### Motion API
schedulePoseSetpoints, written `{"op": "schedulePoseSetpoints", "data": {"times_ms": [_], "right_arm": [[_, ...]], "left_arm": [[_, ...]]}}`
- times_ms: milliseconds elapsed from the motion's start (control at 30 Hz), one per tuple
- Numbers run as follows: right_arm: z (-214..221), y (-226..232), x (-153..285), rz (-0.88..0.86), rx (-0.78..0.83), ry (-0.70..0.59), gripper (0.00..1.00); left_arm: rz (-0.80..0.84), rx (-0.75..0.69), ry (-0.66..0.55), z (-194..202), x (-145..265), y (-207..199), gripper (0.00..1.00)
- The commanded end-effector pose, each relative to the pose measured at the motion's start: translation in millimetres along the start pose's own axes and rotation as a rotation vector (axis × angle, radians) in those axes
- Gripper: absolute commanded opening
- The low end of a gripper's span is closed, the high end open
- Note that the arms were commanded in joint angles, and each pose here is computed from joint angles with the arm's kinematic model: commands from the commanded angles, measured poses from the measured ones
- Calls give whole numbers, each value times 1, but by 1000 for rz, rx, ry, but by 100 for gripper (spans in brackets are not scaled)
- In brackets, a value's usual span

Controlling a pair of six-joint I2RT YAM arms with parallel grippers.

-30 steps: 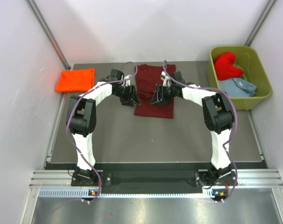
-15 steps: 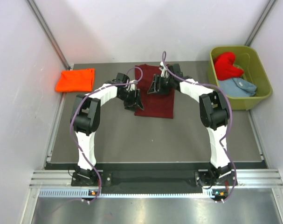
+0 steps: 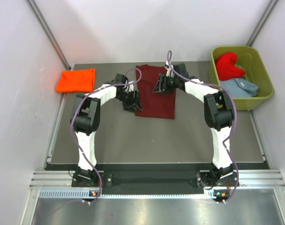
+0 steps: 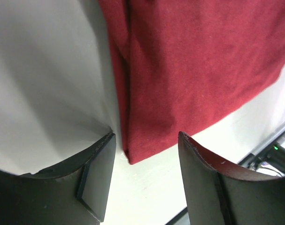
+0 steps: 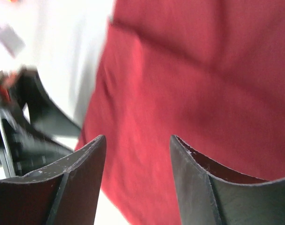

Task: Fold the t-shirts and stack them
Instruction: Fold the tshirt

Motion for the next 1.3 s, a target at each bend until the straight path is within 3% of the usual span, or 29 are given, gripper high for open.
{"op": "schedulePoseSetpoints", "data": {"times_ms": [0, 267, 367, 500, 967, 1267], "right_arm": [[-4, 17, 52, -33, 10, -38, 57], [41, -32, 127, -12, -258, 0, 62], [56, -41, 136, -42, -333, 19, 63], [83, -57, 127, -51, -459, 84, 63], [108, -91, 102, 17, -598, 145, 60], [109, -99, 86, 49, -599, 171, 50]], "left_arm": [[38, 28, 52, 9, -13, 4, 60], [83, 70, 69, 17, -20, 0, 54], [80, 74, 72, 19, -22, 2, 45], [79, 82, 83, 23, -23, 3, 26], [70, 59, 86, 29, -20, -1, 15], [77, 49, 87, 30, -20, -4, 13]]}}
Point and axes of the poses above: each gripper's point midway between its finger pads, its own x axis back along the fingers, its own y axis along the line the jaws close on, z = x × y, the point moved 9 cm from there along x, back along the fingers, and after that the axes turned 15 degrees about -x, right-handed, at the moved point
